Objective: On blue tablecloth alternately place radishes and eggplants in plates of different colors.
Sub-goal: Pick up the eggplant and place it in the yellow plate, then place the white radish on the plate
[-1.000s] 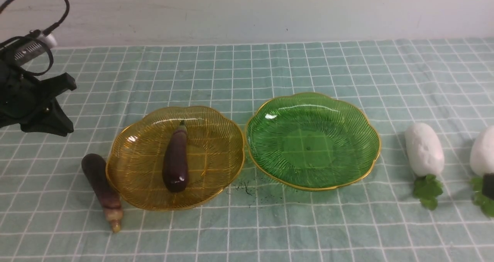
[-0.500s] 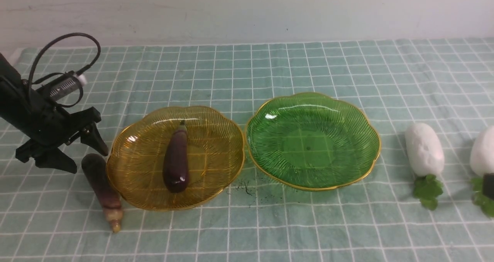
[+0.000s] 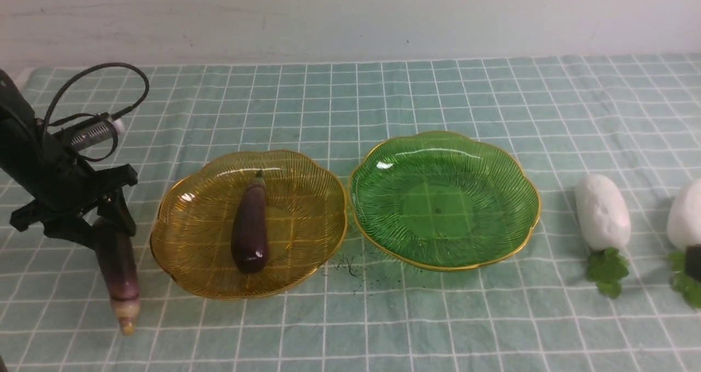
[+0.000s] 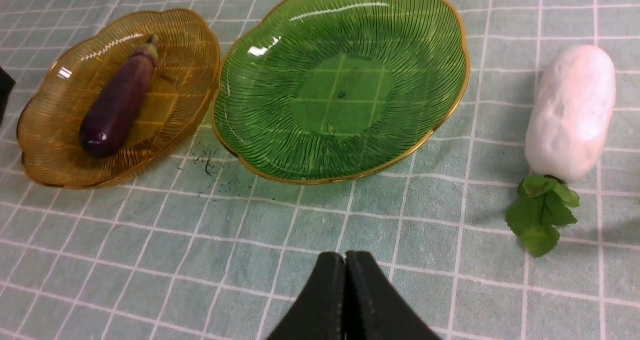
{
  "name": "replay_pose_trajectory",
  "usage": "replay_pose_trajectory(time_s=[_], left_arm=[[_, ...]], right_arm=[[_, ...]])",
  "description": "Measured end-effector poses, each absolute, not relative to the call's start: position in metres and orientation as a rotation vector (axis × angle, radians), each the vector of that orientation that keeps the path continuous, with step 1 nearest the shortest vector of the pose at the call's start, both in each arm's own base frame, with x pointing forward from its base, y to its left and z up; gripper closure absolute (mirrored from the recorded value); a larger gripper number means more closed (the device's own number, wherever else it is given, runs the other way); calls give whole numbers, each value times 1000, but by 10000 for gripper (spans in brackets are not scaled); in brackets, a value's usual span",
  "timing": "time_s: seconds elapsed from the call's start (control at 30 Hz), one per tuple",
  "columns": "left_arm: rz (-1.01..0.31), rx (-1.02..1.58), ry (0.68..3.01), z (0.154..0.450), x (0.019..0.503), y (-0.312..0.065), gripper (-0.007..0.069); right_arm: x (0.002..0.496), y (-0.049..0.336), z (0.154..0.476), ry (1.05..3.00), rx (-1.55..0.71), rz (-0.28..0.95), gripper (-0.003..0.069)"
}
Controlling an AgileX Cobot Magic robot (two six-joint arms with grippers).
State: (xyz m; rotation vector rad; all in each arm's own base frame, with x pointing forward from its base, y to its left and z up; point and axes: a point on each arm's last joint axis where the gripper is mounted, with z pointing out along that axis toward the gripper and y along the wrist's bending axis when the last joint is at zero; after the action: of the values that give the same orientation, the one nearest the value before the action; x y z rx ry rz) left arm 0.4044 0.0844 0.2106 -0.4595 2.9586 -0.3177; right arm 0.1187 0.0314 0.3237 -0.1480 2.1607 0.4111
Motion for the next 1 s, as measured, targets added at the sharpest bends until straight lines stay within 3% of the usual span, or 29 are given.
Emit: replay_pose_trajectory(time_s=[0.17,0.3,0.47,0.63,0.83,0.87,0.93,0.97,1.0], left_arm=[[-364,-339,2835,264,408,67,268],[-452,-100,2764,290,413,24,268],[-447,45,2776,277,422,-15,268],[-365,137,2860,239,434,-39,265],[-324,195,2893,227,435,-50,107],[-326,185,2896,230,435,-51,64],[-332,168,2923,237,434,-51,80],[-334,166,2924,243,434,-51,128],[-330,170,2904,252,434,-51,224]], right_arm=[[127,30,325,2148,-81,421,673],[139,30,322,2194,-52,438,673],[157,30,318,2264,-46,449,673],[165,30,317,2293,-65,440,673],[175,25,316,2345,-16,380,673],[185,17,318,2384,27,309,673],[201,8,321,2410,72,225,673],[211,4,321,2426,86,189,671],[219,2,320,2441,95,166,666]])
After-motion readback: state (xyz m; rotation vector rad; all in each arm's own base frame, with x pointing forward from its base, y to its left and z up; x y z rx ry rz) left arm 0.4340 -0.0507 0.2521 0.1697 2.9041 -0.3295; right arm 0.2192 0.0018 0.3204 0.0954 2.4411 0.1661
